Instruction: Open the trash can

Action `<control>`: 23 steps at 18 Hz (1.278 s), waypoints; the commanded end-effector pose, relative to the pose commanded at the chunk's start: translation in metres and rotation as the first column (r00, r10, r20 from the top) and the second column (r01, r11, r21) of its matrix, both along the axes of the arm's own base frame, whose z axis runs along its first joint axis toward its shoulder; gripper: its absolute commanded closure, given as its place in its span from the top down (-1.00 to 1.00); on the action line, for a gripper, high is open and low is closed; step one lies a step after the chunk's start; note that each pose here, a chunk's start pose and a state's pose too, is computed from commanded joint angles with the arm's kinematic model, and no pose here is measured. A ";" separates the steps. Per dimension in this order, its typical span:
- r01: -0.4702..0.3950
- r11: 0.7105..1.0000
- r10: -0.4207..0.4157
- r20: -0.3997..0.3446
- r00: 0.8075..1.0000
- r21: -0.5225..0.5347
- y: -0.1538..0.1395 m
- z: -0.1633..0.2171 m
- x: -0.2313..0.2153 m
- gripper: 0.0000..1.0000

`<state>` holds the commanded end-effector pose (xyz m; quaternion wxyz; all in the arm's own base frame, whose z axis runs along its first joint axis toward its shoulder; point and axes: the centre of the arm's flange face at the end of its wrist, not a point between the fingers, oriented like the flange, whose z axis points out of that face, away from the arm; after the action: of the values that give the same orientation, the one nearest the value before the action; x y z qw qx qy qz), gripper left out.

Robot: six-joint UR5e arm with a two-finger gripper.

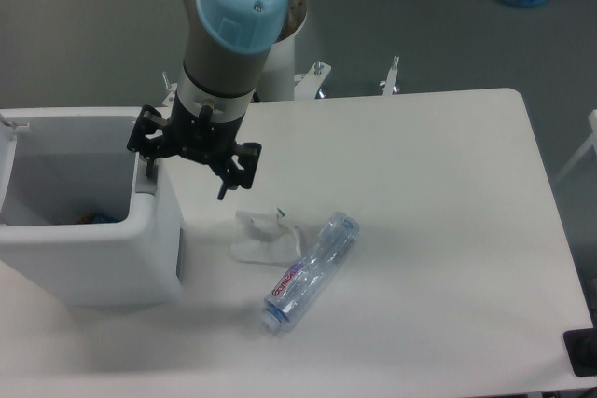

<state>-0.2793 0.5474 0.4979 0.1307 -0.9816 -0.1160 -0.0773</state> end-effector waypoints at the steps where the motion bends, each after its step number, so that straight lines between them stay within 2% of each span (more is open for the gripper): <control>1: -0.004 1.000 0.005 -0.048 0.999 0.008 -0.001 0.002 -0.008 1.00; 4: -0.005 1.000 0.006 -0.162 0.987 0.011 -0.005 0.002 -0.032 1.00; 9: 0.018 0.999 -0.026 -0.266 0.964 -0.032 -0.012 -0.023 -0.104 1.00; 13: 0.050 0.993 -0.076 -0.247 0.966 -0.110 -0.039 -0.077 -0.182 1.00; 15: 0.137 0.979 -0.170 -0.239 0.956 -0.152 -0.043 -0.116 -0.221 1.00; 16: 0.143 0.975 -0.184 -0.256 0.949 -0.170 -0.037 -0.129 -0.235 1.00; 19: 0.152 0.967 -0.208 -0.286 0.935 -0.205 -0.035 -0.129 -0.244 1.00; 23: 0.291 0.922 -0.356 -0.266 0.896 -0.254 -0.037 -0.147 -0.242 1.00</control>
<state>-0.5212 0.5103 0.3514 0.0292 -0.9952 0.0641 0.0682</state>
